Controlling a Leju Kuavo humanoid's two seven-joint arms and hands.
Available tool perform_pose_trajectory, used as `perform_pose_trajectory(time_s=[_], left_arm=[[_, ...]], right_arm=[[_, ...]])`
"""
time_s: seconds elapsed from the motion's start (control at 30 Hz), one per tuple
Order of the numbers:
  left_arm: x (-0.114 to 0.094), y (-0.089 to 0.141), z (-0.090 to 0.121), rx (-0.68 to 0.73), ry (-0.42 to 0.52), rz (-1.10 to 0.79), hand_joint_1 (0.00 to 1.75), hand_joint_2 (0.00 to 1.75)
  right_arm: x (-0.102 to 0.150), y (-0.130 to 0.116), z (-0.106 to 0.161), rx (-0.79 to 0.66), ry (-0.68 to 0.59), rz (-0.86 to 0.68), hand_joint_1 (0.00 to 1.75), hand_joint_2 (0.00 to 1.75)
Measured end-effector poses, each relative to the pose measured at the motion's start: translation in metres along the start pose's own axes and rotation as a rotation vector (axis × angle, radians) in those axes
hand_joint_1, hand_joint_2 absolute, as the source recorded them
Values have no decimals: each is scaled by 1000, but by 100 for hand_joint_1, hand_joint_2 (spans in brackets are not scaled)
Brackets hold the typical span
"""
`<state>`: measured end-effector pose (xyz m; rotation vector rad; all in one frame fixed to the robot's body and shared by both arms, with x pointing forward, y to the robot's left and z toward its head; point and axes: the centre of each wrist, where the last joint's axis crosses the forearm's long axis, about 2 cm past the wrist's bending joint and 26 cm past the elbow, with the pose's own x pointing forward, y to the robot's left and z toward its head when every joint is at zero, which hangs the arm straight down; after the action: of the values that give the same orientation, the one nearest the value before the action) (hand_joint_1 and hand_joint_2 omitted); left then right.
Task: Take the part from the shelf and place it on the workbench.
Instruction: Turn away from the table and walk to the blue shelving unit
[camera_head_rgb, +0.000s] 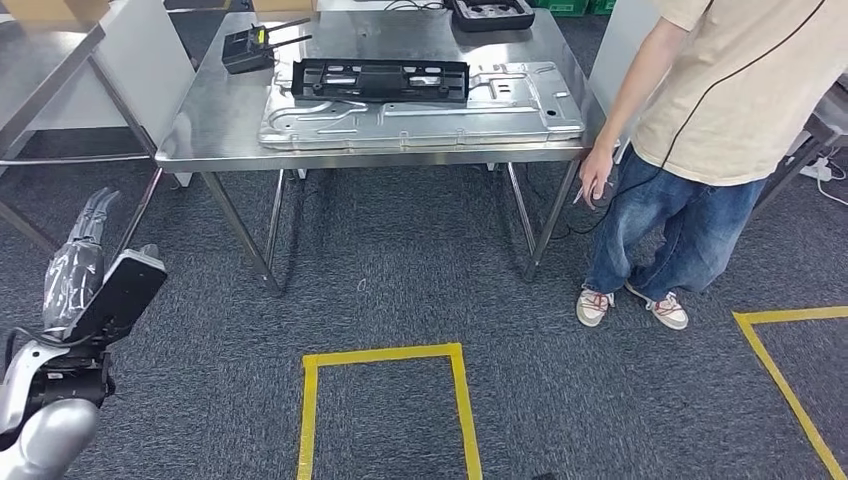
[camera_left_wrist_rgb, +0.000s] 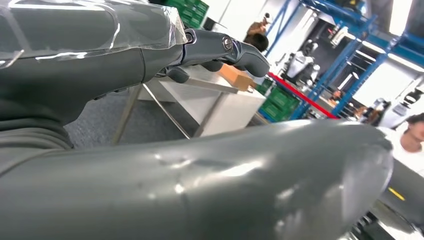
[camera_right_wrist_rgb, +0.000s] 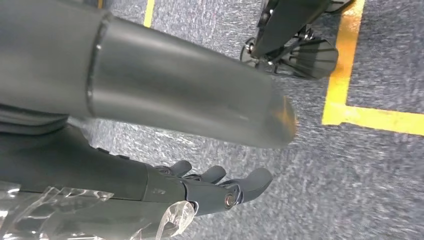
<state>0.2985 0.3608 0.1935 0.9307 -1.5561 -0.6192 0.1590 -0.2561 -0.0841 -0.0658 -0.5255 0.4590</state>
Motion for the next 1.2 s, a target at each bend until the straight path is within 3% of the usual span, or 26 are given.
perform_pose_trajectory(time_s=[0.5, 1.2], left_arm=[[2, -5, 12, -37, -20, 9, 0, 0], [13, -5, 5, -32, -42, 35, 0, 0]], right_arm=[[-3, -3, 0, -4, 10, 11, 0, 0], [-5, -10, 0, -11, 27, -31, 0, 0]])
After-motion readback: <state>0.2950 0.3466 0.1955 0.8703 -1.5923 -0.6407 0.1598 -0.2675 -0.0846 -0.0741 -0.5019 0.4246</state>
